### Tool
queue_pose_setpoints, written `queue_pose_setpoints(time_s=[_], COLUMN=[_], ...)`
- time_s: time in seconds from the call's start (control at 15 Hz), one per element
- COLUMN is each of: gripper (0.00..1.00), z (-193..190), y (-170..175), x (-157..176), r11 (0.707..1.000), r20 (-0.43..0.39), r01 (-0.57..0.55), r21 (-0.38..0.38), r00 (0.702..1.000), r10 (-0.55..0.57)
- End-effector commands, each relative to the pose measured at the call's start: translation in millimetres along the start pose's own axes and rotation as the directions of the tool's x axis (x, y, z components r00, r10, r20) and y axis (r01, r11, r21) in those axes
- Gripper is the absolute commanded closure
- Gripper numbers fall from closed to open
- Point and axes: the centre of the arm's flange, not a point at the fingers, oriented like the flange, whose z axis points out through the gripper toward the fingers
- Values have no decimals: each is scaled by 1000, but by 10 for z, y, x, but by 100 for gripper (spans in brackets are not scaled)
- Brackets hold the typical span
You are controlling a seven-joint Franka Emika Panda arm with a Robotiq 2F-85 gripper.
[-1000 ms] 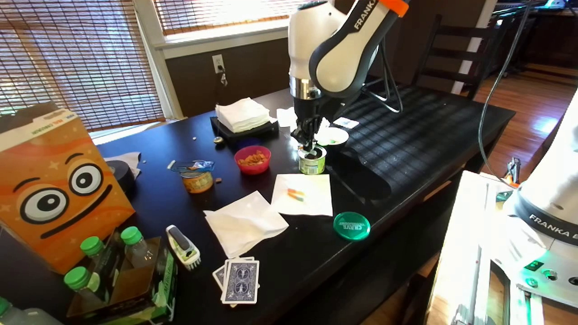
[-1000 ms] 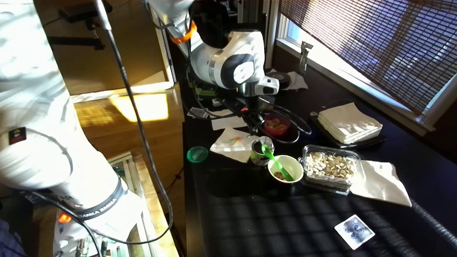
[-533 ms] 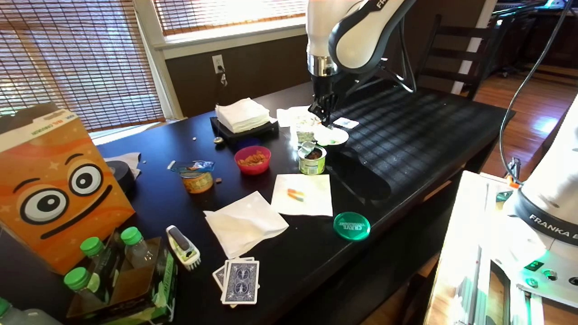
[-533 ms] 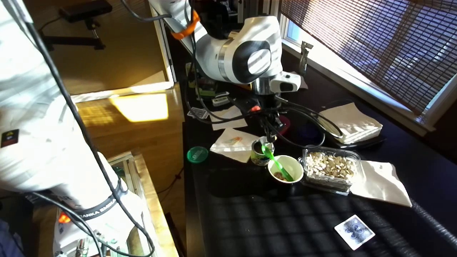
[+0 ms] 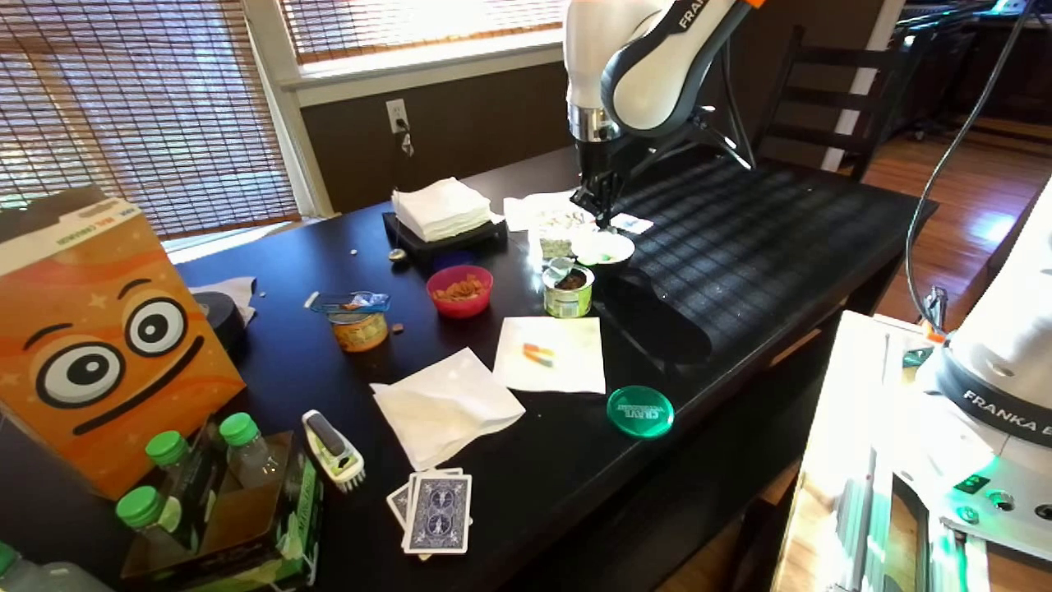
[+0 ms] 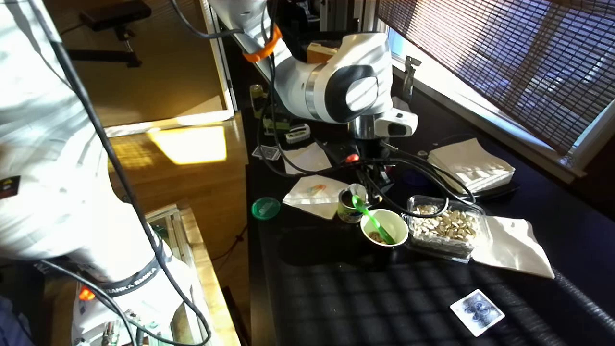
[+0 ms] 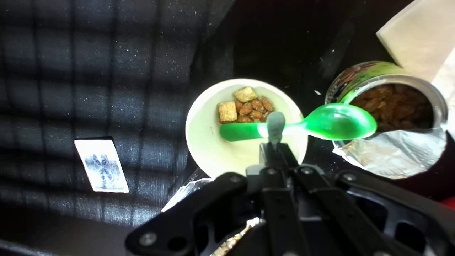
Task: Pick up the orange objects from the napkin and place them in the black and white bowl.
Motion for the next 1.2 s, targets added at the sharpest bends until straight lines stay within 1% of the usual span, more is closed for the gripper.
queue_pose_setpoints(time_s=[0.0,1.0,1.07,1.13], gripper=[99,99,95,70], z=[149,551,572,582], y=[28,97,99,100], x=[144,290,301,310], r11=[999,998,998,997], r20=[15,52,54,59], r01=[-14,-33,-38,-51], r21=[-34,-44,-47,-50], r00=[1000,998,998,997], r10=[15,35,40,54])
